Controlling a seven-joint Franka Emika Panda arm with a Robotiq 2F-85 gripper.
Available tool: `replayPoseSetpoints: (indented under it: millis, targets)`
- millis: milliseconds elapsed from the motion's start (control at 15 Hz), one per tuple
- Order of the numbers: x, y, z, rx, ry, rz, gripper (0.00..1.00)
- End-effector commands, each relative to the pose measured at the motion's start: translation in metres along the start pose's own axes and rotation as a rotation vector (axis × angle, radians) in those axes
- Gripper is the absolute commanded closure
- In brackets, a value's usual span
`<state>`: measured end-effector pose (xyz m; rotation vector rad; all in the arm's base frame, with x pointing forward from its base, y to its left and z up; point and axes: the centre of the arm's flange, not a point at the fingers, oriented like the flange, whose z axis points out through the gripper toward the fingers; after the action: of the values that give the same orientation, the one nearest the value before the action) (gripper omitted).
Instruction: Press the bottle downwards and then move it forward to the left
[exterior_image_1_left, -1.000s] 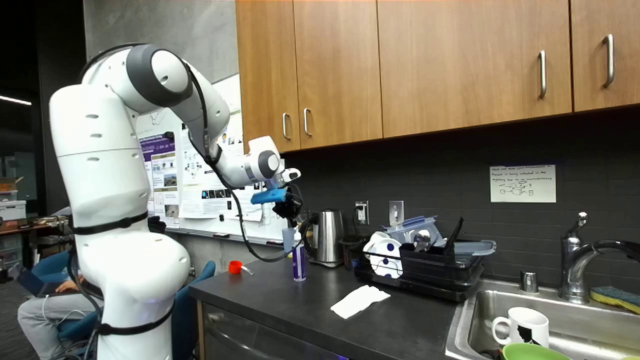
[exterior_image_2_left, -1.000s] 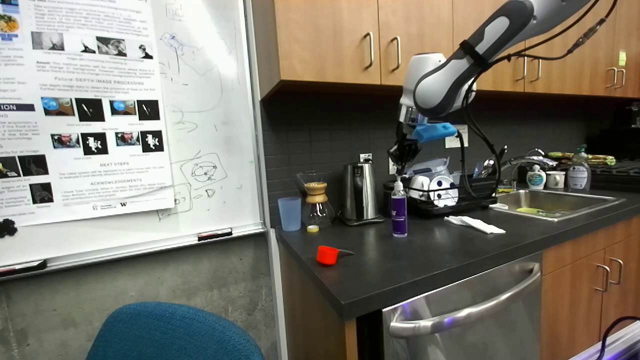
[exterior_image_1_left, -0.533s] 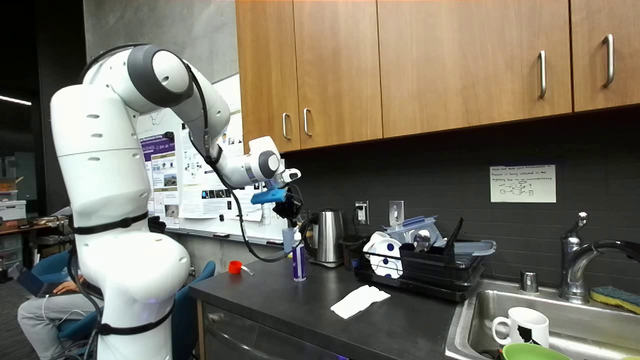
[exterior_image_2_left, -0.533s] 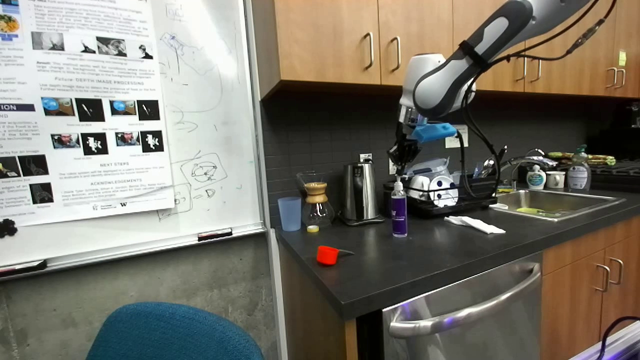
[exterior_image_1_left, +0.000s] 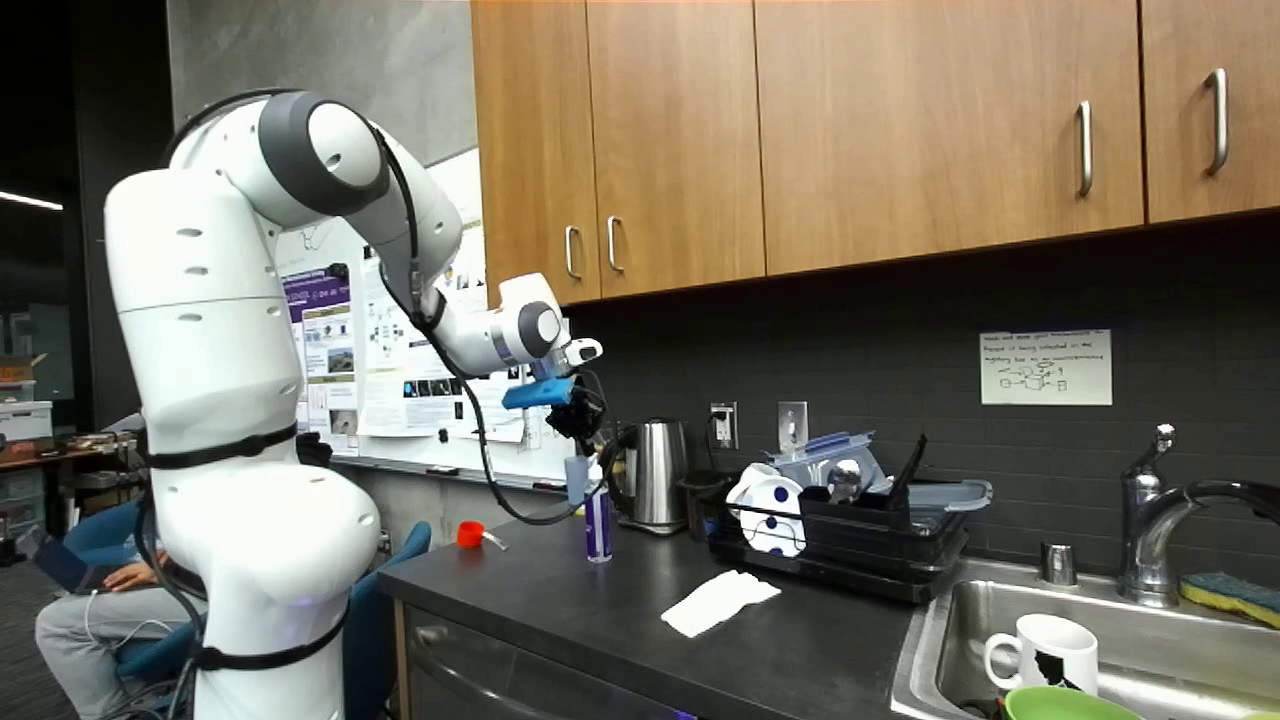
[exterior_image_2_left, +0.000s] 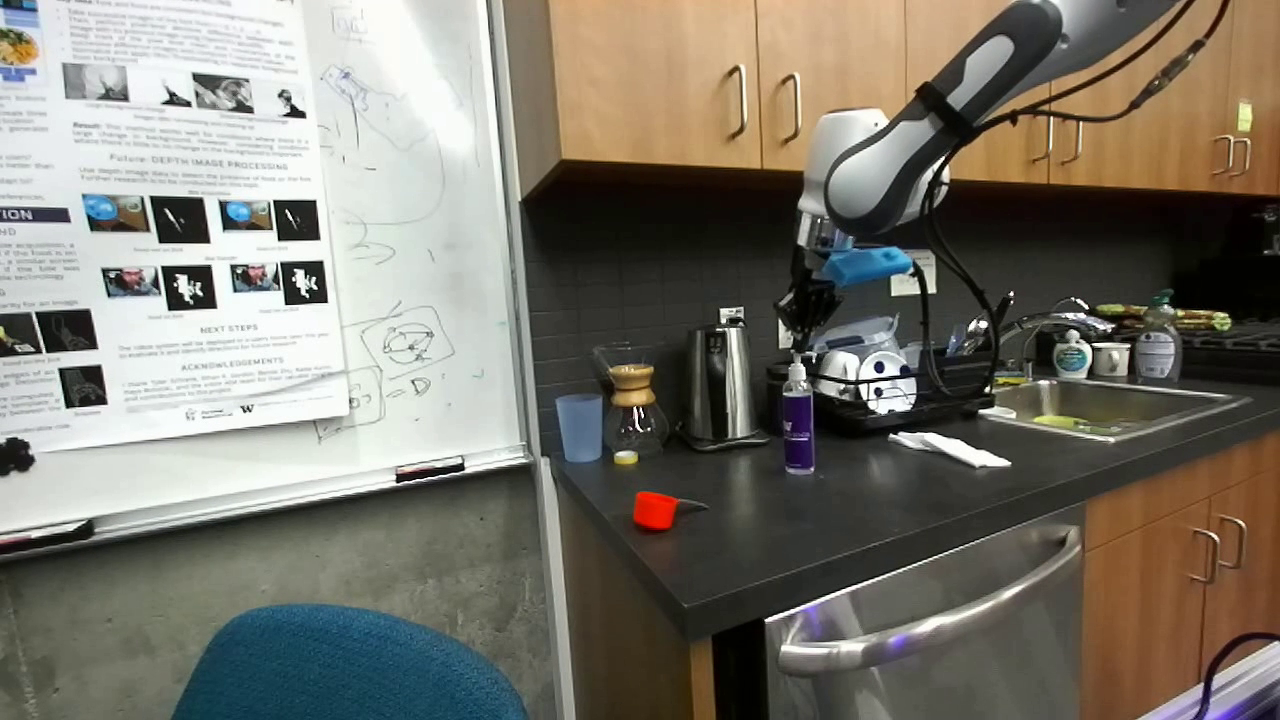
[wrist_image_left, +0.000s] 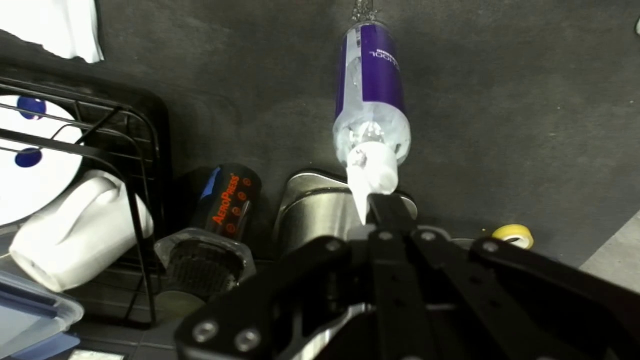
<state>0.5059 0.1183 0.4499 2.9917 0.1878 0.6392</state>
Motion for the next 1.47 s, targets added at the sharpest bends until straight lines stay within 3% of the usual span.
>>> replayPoseSetpoints:
  millis: [0,1400]
  targets:
    - [-0.0104,-0.0046,0.0302,-0.017,-0.074,0.003,1.00]
    - [-0.0128,-0.0070,0.0334,-0.019,-0.087,0.001,1.00]
